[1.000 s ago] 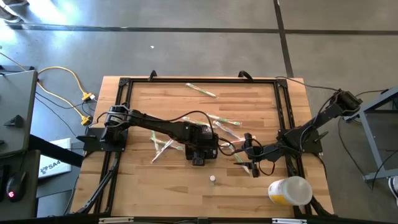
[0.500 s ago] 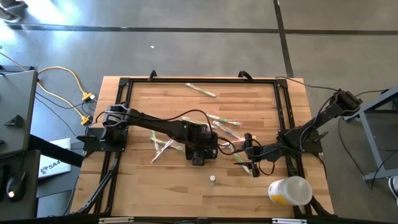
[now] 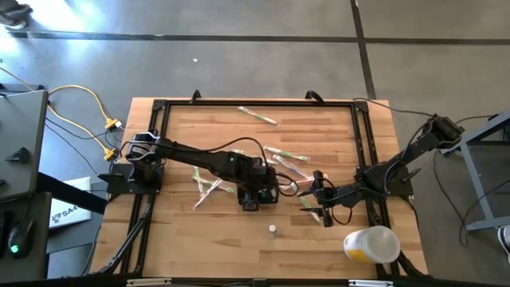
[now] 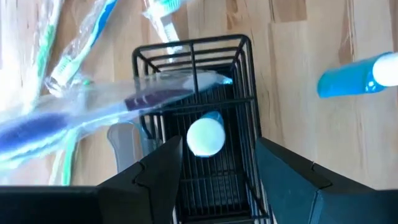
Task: Pick & Place toothbrushing station
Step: Put the green toothbrush into the wire organizer
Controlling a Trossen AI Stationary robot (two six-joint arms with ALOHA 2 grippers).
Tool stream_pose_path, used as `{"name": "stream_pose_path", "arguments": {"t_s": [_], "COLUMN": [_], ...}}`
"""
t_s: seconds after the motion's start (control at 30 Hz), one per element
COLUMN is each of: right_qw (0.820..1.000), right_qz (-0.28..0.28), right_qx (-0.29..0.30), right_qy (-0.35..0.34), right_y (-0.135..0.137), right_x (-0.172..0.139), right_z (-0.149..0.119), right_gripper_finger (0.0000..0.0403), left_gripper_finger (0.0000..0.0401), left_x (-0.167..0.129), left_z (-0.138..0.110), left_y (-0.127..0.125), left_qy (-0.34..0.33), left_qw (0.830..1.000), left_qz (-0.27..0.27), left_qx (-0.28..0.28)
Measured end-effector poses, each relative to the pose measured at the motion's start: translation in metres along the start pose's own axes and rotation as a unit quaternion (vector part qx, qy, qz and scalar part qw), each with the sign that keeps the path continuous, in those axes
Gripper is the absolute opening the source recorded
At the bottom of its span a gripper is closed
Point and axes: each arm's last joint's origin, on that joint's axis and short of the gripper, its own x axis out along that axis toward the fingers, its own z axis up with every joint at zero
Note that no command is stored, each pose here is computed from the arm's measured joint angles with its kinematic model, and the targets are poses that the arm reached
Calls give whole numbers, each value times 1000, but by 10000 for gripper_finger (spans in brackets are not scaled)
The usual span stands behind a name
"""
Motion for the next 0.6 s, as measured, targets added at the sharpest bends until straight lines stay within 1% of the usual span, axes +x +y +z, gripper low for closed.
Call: {"name": "stream_pose_path", "arguments": {"t_s": [0.33, 0.6], "right_qw": [1000, 1000], "right_qz": [0, 0], "right_qx": [-3, -1], "right_qy": [0, -1], "right_y": [0, 0], "right_x": [0, 0], "right_z": [0, 0], "right_gripper_finger": [204, 204], "left_gripper_finger": [198, 198], "left_x": [0, -19], "left_z": [-4, 5], "left_y": [0, 1], "left_qy": [21, 22], "left_qw": [1000, 1000], "left_qz": [2, 2], "left_qx": [-6, -13]}}
